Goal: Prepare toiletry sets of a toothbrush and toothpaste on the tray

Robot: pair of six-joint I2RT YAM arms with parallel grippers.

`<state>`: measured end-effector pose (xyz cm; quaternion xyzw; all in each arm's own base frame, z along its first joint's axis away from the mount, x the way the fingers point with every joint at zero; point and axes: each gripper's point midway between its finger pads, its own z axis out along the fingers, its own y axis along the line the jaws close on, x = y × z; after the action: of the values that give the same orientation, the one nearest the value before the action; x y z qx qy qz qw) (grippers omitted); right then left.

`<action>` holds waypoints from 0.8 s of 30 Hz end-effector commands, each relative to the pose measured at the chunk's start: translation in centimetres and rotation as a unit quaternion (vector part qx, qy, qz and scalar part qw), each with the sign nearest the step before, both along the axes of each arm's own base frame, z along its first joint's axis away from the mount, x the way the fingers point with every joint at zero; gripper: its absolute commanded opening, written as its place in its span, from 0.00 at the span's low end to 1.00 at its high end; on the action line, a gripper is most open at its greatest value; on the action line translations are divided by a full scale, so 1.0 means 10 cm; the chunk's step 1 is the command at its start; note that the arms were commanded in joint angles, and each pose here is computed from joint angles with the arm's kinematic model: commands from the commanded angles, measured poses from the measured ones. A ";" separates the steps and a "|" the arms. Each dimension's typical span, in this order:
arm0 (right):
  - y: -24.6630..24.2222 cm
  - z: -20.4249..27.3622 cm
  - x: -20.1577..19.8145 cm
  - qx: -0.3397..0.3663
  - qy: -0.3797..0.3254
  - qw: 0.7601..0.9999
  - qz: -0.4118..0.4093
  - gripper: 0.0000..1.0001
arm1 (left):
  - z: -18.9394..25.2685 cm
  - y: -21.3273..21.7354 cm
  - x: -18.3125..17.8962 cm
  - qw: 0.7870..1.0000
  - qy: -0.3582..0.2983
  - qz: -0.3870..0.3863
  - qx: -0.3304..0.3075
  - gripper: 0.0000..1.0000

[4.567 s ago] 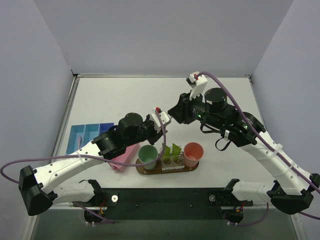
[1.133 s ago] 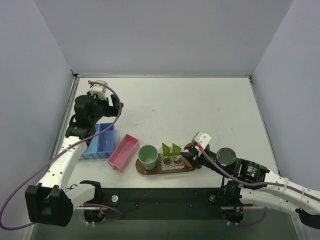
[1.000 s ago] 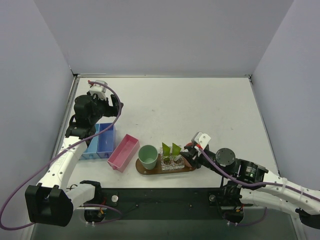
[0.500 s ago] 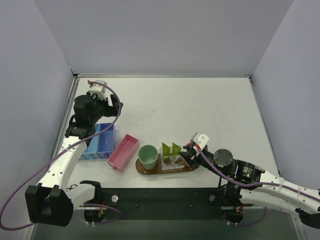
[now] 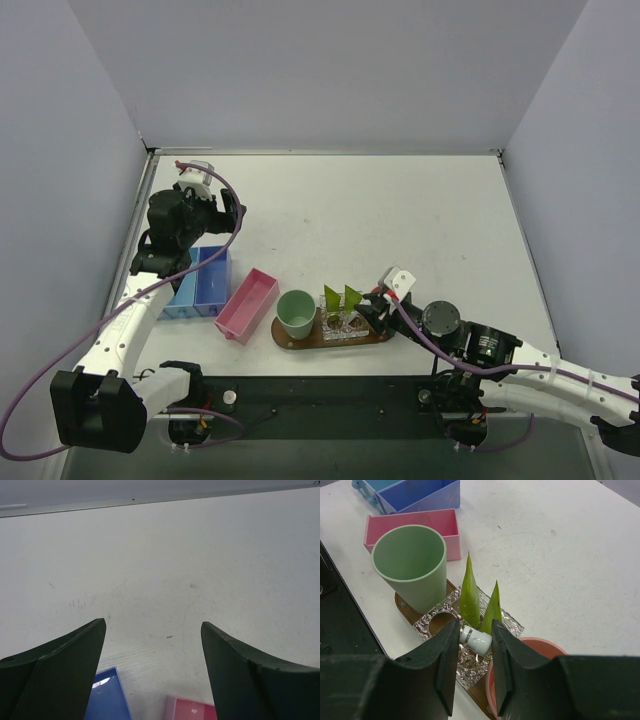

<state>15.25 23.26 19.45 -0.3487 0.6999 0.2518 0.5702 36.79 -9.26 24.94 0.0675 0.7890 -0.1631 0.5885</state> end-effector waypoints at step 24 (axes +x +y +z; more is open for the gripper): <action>-0.10 0.18 0.03 0.026 -0.006 0.999 -0.030 0.44 | 0.24 -0.02 0.07 0.999 -0.036 -0.004 -0.012 0.88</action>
<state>15.48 22.44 18.69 -0.3341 0.7098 0.2404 0.5716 36.78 -9.28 24.92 0.0678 0.7892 -0.1635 0.5881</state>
